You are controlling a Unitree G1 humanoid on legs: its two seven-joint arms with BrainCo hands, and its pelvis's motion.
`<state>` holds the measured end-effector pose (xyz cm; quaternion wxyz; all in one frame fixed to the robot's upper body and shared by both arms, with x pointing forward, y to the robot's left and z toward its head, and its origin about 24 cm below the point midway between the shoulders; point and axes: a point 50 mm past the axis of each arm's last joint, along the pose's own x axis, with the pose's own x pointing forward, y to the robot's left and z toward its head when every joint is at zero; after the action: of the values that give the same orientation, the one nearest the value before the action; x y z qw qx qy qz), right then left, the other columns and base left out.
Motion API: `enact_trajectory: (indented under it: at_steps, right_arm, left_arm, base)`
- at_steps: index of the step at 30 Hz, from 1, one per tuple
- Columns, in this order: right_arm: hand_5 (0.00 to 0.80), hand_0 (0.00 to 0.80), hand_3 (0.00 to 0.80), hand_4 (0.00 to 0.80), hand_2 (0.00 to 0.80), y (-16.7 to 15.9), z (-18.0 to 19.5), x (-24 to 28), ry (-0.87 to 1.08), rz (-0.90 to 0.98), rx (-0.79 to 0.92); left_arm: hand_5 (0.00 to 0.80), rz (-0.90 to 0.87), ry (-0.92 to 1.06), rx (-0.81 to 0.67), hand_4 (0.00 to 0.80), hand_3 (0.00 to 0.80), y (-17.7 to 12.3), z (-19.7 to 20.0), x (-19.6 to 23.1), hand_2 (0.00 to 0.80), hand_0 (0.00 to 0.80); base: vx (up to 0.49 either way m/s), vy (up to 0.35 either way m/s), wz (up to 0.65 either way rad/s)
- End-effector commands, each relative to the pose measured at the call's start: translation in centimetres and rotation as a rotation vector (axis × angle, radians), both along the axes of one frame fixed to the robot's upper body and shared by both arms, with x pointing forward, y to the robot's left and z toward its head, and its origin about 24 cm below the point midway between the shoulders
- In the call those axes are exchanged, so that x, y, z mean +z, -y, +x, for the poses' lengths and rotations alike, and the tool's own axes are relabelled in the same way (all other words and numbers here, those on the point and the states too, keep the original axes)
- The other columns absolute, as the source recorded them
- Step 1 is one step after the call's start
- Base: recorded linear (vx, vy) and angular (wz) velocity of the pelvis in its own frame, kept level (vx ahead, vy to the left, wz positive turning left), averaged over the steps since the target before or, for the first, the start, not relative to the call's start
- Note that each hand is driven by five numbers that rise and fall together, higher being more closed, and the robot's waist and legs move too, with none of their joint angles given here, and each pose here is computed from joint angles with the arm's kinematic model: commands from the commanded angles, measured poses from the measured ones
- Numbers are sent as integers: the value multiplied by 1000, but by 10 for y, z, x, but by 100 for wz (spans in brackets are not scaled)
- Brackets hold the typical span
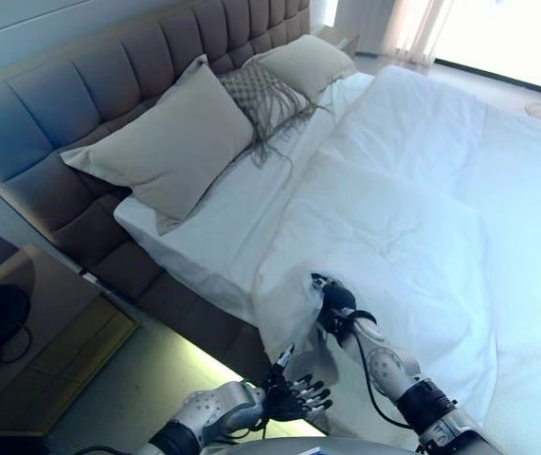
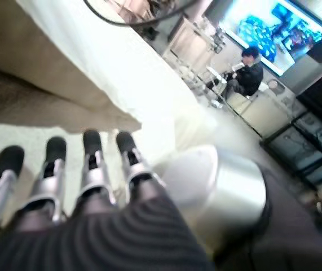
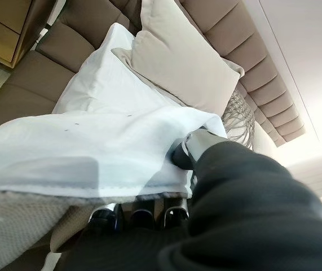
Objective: Make the bed neatly
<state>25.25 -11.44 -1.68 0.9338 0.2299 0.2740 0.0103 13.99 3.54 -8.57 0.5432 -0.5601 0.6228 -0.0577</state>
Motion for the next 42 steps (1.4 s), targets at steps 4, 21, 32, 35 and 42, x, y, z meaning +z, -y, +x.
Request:
enact_trajectory:
  at_steps: [4, 21, 32, 35, 42]
  right_arm:
    - [800, 800, 800, 800, 800, -23, 16, 53, 228, 140, 40]
    - [800, 800, 800, 800, 800, -29, 9, 47, 205, 142, 72]
    - [800, 800, 800, 800, 800, -36, 1, 41, 176, 153, 130]
    - [800, 800, 800, 800, 800, -39, -1, 43, 177, 165, 152]
    - [800, 800, 800, 800, 800, -44, -6, 44, 180, 175, 208]
  left_arm:
    - [0, -52, -31, 15, 0, 0, 30, 1, 4, 0, 0]
    - [0, 24, 138, 221, 0, 0, 17, 70, 31, 0, 0]
    - [0, 123, 116, 260, 0, 0, 5, 79, 26, 0, 0]
    - [0, 131, 120, 306, 0, 0, 2, 85, 27, 0, 0]
    - [0, 75, 191, 381, 0, 0, 4, 105, 44, 0, 0]
  base:
    - [-4, -7, -6]
    - [13, 5, -1]
    - [75, 22, -6]
    - [65, -1, -8]
    - [12, 2, -7]
